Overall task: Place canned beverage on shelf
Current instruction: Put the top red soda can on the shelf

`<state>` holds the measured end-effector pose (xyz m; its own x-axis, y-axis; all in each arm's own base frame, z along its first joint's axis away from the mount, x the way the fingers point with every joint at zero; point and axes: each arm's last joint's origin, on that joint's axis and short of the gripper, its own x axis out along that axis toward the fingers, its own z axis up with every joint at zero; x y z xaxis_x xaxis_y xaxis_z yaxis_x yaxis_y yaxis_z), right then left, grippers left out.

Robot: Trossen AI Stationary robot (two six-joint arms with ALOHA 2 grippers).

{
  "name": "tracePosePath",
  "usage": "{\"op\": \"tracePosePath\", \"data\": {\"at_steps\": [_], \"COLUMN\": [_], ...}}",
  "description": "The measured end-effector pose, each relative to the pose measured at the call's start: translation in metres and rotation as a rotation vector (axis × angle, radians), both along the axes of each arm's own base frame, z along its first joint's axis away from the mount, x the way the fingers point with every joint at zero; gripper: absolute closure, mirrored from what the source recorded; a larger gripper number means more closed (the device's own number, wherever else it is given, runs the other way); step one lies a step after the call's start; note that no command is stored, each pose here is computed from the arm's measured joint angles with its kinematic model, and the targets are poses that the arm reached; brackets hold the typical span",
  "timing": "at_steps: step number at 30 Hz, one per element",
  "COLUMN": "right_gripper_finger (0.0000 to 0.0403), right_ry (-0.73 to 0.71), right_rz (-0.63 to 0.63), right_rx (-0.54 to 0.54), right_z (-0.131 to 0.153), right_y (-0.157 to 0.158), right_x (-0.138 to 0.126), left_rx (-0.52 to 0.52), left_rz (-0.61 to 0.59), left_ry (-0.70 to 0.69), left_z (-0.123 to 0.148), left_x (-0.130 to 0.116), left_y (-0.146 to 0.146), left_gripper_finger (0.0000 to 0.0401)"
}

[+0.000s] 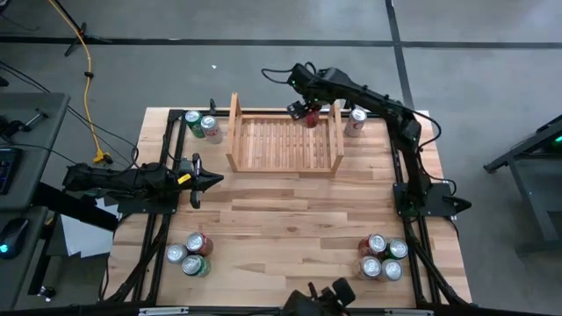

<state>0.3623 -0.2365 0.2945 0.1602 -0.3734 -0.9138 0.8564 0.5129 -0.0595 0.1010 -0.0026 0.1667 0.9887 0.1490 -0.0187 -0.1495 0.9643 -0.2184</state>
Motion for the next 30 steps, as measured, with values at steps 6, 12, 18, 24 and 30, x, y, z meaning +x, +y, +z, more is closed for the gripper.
{"op": "tracePosePath", "data": {"at_steps": [6, 12, 18, 24, 30], "right_gripper_finger": [0.0118, 0.0118, 0.0118, 0.0118, 0.0118], "right_ry": [0.019, -0.021, -0.028, -0.044, -0.056], "right_rz": [-0.075, -0.144, -0.198, -0.245, -0.304], "right_rx": [0.042, 0.059, -0.014, -0.052, -0.063], "right_z": [-0.030, -0.054, -0.059, -0.058, -0.058], "right_y": [0.000, -0.001, -0.003, -0.005, -0.006], "right_x": [-0.001, 0.001, 0.002, 0.003, 0.002], "left_rx": [0.000, 0.000, 0.000, 0.000, 0.000], "left_rz": [0.001, 0.001, 0.001, 0.001, 0.001], "left_ry": [0.000, 0.000, 0.000, 0.000, 0.000], "left_z": [0.000, 0.000, 0.000, 0.000, 0.000], "left_x": [0.000, 0.000, 0.000, 0.000, 0.000], "left_y": [0.000, 0.000, 0.000, 0.000, 0.000], "left_gripper_finger": [0.0398, 0.0398, 0.0398, 0.0398, 0.0398]}}
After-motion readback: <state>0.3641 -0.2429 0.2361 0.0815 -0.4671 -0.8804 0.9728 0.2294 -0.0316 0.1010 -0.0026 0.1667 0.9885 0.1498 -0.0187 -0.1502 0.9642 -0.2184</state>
